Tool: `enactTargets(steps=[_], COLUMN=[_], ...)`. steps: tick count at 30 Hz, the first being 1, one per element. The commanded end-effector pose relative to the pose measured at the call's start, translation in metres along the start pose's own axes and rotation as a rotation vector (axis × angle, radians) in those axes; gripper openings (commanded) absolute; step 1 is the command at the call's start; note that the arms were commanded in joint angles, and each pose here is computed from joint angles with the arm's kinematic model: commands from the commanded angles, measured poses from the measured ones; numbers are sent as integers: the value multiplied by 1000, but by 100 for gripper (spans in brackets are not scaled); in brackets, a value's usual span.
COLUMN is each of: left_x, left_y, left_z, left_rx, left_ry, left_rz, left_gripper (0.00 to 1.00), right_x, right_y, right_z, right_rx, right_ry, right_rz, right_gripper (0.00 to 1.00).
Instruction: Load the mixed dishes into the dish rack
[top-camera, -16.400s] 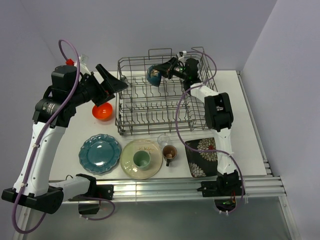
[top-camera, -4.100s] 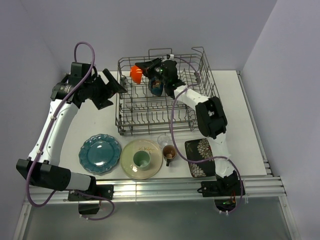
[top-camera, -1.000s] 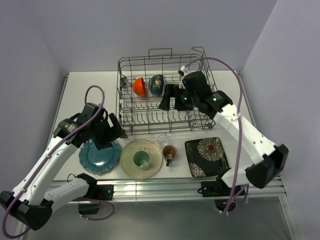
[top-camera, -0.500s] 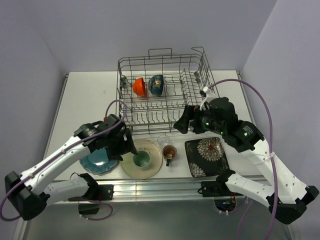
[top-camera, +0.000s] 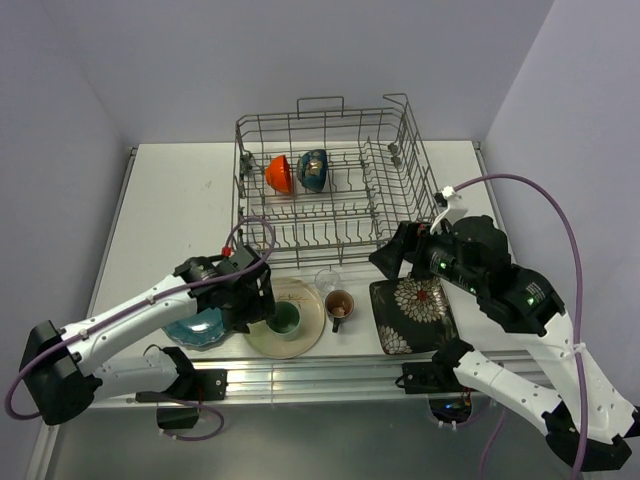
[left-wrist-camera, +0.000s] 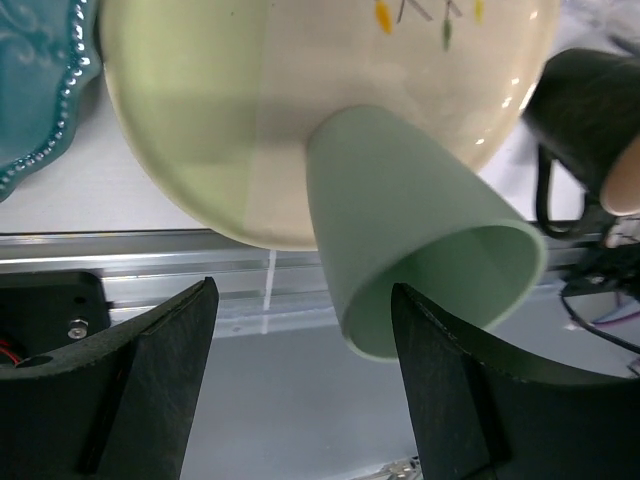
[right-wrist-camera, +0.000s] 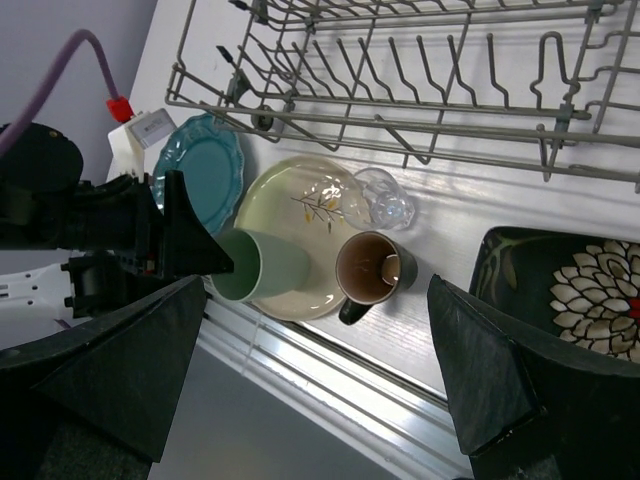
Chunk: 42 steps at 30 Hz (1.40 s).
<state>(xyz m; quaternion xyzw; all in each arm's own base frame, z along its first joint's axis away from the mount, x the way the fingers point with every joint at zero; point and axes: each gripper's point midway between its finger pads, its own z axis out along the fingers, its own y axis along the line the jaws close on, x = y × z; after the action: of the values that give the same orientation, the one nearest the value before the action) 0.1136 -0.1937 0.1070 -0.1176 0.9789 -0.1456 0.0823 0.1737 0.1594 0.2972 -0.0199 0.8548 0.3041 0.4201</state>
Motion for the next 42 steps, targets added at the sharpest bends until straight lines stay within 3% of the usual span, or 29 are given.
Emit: enactTargets(steps=[1,7,10,13,14,17,23,27,30,31,35,42], left_x=[1,8,7,5,4,-4,-22,-27,-31,-29,-17,-5], left_y=[-8,-10,-16,-19,-19,-20,-13,-37,-81,-106,-147,-172], left_z=[8,22,25,29,30,21,-34,-85,-129,-149,-176,-195], left_rx=[20,24,30,17,6,-14,-48,96,356,509,798,1078], left_ry=[-22,-10,-11,-7,-5,-40,-144,-187,-218,-215,-141,-56], left_rz=[16,25,35,52,58,67,51,31,45,63,72,72], left_gripper=[76,71,60,42,30,16,0,0,0,0,0,0], right_x=[-2,-2,-3,-5,-3,-2,-5,-7,-2,-7,-8,-7], right_y=[-4,-1,-2,1,2,-1,1,20,59,74,115,139], right_z=[-5,-4,-6,-6,-5,-5,-5,-5,-9,-9,-25,-49], right_rx=[30,23,30,14,13,23,20,-60,-266,-339,-575,-777], right_ry=[-12,9,6,-2,6,7,4,37,109,110,157,206], right_rz=[7,1,-1,1,-1,0,-5,-11,-21,-17,22,84], right_gripper=[100,100,100,100,100,100,100,100,100,100,100,100])
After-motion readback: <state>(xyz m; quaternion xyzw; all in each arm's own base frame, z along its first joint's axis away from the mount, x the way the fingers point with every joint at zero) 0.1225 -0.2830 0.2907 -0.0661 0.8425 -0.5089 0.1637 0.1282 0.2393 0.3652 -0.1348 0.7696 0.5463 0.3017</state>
